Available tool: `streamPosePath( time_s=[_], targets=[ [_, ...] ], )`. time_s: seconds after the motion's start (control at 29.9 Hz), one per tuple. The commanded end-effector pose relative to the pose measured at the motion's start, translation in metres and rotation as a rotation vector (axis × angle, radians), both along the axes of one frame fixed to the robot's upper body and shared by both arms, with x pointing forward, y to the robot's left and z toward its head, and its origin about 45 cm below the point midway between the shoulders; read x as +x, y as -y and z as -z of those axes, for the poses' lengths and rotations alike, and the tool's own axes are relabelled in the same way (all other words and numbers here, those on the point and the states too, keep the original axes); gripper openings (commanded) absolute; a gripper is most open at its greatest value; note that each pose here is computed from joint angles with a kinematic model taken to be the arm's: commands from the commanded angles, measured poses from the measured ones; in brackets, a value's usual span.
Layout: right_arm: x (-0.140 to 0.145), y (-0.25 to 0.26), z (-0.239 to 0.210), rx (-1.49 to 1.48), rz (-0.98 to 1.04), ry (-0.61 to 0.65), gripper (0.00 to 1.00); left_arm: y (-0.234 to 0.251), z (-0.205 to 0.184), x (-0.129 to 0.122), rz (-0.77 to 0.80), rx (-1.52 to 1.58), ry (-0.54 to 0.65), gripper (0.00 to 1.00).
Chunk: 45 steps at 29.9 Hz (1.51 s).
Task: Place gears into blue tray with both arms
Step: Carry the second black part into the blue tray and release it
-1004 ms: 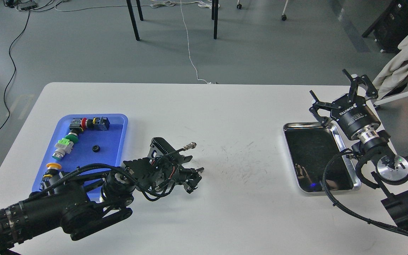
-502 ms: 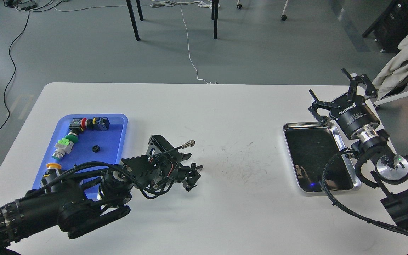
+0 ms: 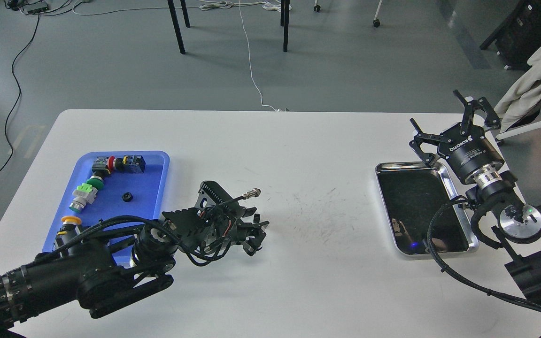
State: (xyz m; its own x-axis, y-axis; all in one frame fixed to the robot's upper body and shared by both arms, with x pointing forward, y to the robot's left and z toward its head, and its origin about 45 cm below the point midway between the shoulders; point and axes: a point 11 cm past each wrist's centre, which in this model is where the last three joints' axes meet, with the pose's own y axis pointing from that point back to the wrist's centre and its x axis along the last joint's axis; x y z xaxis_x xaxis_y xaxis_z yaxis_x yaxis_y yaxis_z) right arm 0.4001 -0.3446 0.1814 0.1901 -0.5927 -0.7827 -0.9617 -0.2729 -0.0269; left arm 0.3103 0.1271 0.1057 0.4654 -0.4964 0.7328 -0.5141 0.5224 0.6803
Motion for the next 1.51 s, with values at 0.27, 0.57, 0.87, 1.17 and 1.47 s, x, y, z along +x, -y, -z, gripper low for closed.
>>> streamPosePath(
  time_s=[0.27, 0.57, 0.87, 1.17, 1.47],
  targets=[
    [0.001, 0.000, -0.001, 0.000, -0.001, 0.003, 0.97, -0.007, -0.005, 0.005, -0.009, 0.005, 0.015, 0.09],
    [0.003, -0.001, -0.005, 0.000, -0.003, 0.012, 0.97, -0.030, -0.072, 0.044, -0.126, -0.140, 0.034, 0.09],
    [0.006, -0.004, -0.010, 0.000, -0.009, 0.023, 0.97, -0.128, -0.104, 0.058, -0.479, -0.336, -0.072, 0.09],
    [0.004, -0.013, -0.003, -0.016, -0.040, 0.002, 0.97, -0.213, -0.081, 0.023, -0.851, -0.537, -0.246, 0.09],
    [0.003, -0.014, -0.001, -0.020, -0.045, -0.003, 0.97, -0.236, -0.042, -0.014, -1.008, -0.594, -0.363, 0.10]
  ],
)
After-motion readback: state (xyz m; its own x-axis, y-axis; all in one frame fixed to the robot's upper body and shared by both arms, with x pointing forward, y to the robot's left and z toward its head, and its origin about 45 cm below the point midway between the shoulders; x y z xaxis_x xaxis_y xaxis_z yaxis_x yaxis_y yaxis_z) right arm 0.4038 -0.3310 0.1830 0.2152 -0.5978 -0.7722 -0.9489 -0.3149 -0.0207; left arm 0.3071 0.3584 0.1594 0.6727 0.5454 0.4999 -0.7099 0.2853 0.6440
